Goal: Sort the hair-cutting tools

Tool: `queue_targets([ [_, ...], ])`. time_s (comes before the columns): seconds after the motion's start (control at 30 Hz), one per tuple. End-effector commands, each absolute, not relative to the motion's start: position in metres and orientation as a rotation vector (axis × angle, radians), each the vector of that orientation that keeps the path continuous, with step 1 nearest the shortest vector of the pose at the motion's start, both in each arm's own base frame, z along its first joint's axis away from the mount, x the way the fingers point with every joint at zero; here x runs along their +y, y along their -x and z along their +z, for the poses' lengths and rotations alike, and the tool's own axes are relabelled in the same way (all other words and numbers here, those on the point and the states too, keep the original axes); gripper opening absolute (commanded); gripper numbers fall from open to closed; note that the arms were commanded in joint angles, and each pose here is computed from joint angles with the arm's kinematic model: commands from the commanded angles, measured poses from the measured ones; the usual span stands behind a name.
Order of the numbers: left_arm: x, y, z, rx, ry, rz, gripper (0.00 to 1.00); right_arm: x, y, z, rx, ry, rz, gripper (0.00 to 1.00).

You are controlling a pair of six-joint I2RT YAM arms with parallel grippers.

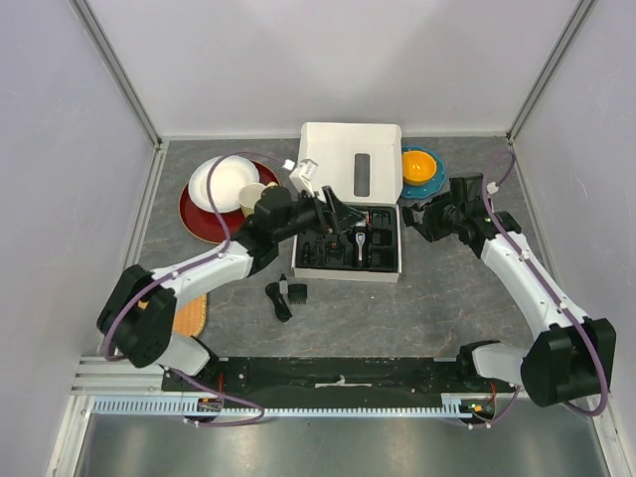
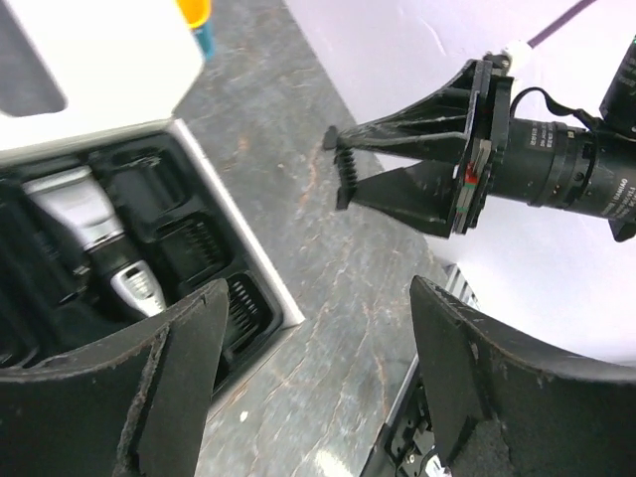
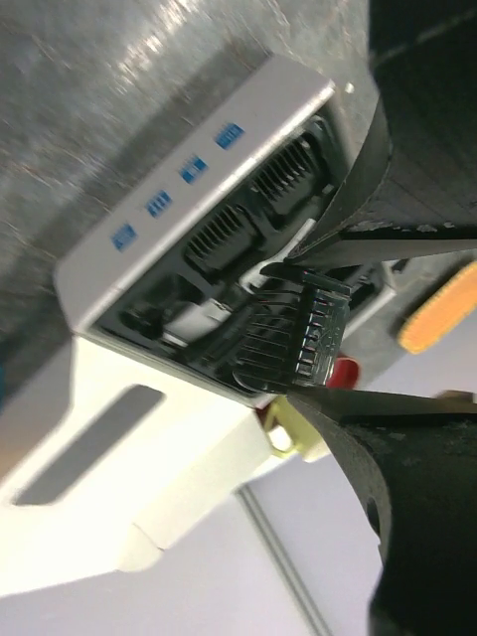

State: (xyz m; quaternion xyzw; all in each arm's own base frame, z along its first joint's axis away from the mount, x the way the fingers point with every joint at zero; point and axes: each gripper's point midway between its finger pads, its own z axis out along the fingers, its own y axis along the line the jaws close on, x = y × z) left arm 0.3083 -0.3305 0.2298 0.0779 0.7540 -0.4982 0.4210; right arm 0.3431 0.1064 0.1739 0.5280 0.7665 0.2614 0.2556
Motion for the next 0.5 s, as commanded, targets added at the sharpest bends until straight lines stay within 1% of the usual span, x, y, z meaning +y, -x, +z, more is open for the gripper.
queue_targets([
  [0.0,-0.376,-0.313,0.284,1.639,-0.239,-1.349,0.79,0.139,-0.334,0.207,2.057,-1.374,0.950,0.44],
  [0.03,-0.381,-0.315,0.289,1.619,-0.231,-1.349,0.77,0.143,-0.331,0.213,2.055,-1.359,0.976,0.44],
  [0.07,-0.390,-0.314,0.282,1.631,-0.230,-1.351,0.77,0.145,-0.329,0.217,2.054,-1.348,0.992,0.44],
  [0.1,-0.393,-0.314,0.283,1.624,-0.225,-1.346,0.74,0.147,-0.327,0.219,2.055,-1.340,1.002,0.44],
  [0.23,-0.406,-0.320,0.285,1.636,-0.178,-1.252,0.72,0.156,-0.319,0.232,2.033,-1.322,1.053,0.43],
  [0.37,-0.415,-0.315,0.279,1.654,-0.174,-1.250,0.68,0.160,-0.316,0.239,2.021,-1.305,1.081,0.42],
  [0.47,-0.419,-0.314,0.274,1.666,-0.182,-1.258,0.61,0.161,-0.315,0.244,2.016,-1.295,1.100,0.42],
])
